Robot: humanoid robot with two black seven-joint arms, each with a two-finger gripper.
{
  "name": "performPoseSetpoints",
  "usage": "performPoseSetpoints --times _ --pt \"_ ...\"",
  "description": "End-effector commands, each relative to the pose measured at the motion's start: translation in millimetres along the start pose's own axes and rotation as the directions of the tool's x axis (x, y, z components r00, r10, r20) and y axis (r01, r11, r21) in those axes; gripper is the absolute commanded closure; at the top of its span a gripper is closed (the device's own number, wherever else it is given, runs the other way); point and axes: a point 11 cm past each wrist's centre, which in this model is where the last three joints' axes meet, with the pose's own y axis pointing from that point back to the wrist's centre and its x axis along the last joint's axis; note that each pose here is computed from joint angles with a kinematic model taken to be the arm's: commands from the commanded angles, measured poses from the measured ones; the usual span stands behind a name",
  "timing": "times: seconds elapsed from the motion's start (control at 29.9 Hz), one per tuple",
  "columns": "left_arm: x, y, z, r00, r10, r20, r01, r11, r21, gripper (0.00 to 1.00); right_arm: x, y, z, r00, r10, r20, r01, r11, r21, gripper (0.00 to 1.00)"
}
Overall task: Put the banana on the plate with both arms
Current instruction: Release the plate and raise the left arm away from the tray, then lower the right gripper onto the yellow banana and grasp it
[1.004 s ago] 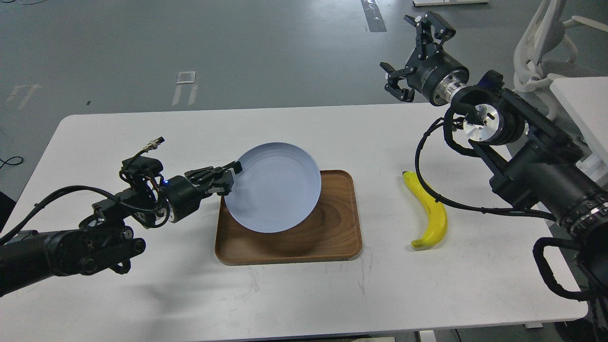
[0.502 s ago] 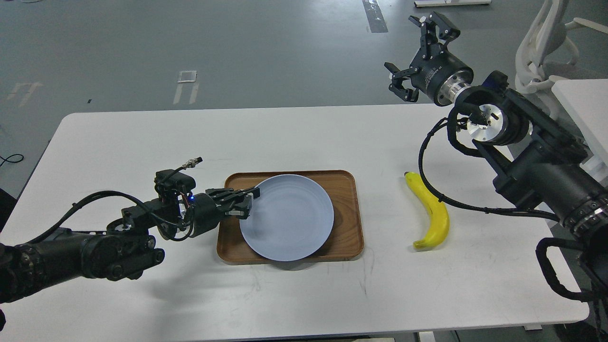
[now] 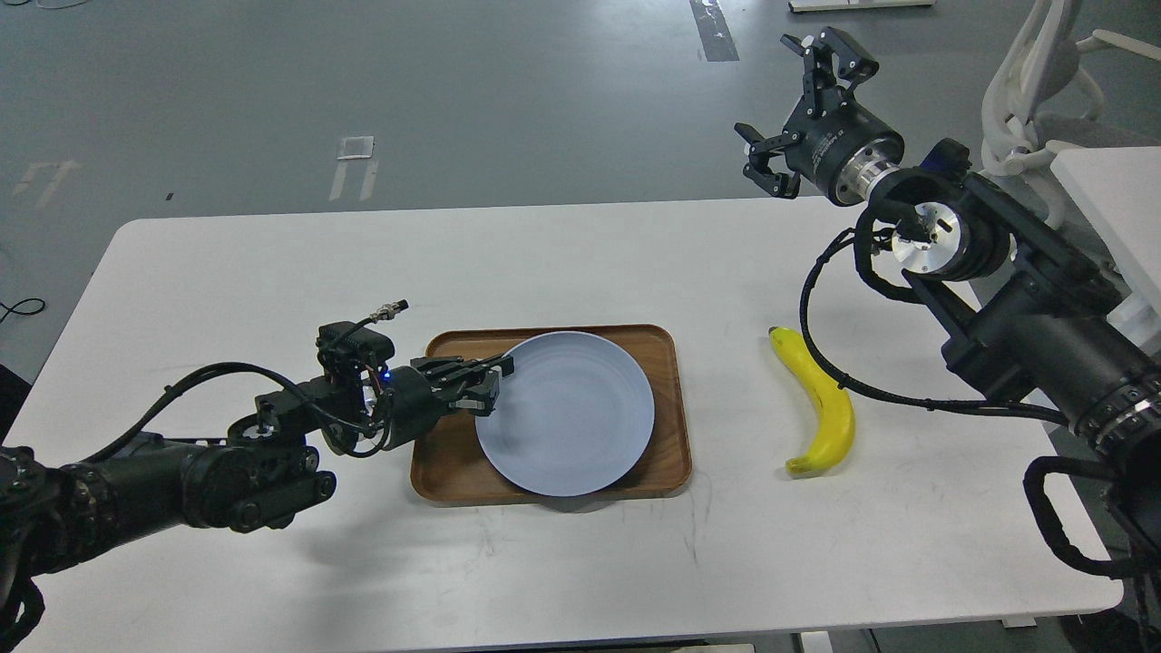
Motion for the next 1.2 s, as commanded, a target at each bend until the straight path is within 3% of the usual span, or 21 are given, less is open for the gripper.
performPoseSetpoints --times 0.0,0.2,0.27,0.4,0.5,0.54,0.57,0.64,0.74,0.94,1.17 --pt "10.2 -4.9 4.9 0.998 0.053 -0.034 -0.053 0.999 -0.003 0.03 0.2 0.2 1.3 1.000 0.000 0.000 0.000 1.000 -0.003 0.00" --pt "68.9 -8.5 -1.5 0.926 0.300 -0.229 -0.290 0.954 0.076 0.02 -2.8 0.9 6.4 1.000 -0.018 -0.016 0.018 1.000 -0.019 0.00" --pt "100.7 -7.0 -5.1 0.841 0.418 -0.344 -0.399 0.908 0.128 0.02 4.3 5.6 10.0 0.997 -0.017 -0.075 0.013 0.999 -0.048 0.00" --pt "159.7 -2.2 -6.0 0.674 0.541 -0.503 -0.528 0.829 0.184 0.02 16.5 15.8 24.5 0.960 -0.036 -0.279 -0.005 0.989 -0.146 0.00" --pt "212.9 15.3 -10.1 0.479 0.480 -0.734 -0.562 0.811 0.164 0.02 26.4 35.2 41.1 0.793 -0.151 -0.591 -0.019 0.962 -0.271 0.00" --pt "225.3 24.6 -17.3 0.358 0.451 -0.818 -0.568 0.800 0.192 0.02 34.3 44.6 41.4 0.666 -0.205 -0.717 -0.043 0.950 -0.311 0.01" --pt "225.5 24.7 -17.4 0.357 0.450 -0.819 -0.569 0.800 0.192 0.02 34.3 44.7 41.4 0.665 -0.205 -0.718 -0.043 0.949 -0.311 0.01" --pt "241.1 37.1 -28.0 0.169 0.411 -0.896 -0.574 0.780 0.250 0.02 47.1 62.1 43.7 0.417 -0.308 -0.855 -0.088 0.923 -0.375 0.01" --pt "236.0 47.1 -39.9 0.100 0.363 -0.927 -0.525 0.810 0.261 0.02 61.7 88.5 50.1 0.154 -0.434 -0.888 -0.149 0.878 -0.455 0.03" --pt "226.2 58.4 -41.7 0.034 0.210 -0.977 -0.536 0.829 0.160 0.02 80.2 123.7 85.1 -0.123 -0.621 -0.774 -0.230 0.777 -0.586 0.07" --pt "204.1 51.6 -40.8 0.010 0.166 -0.986 -0.511 0.849 0.138 0.02 89.7 136.9 109.0 -0.156 -0.679 -0.717 -0.259 0.729 -0.634 0.10"
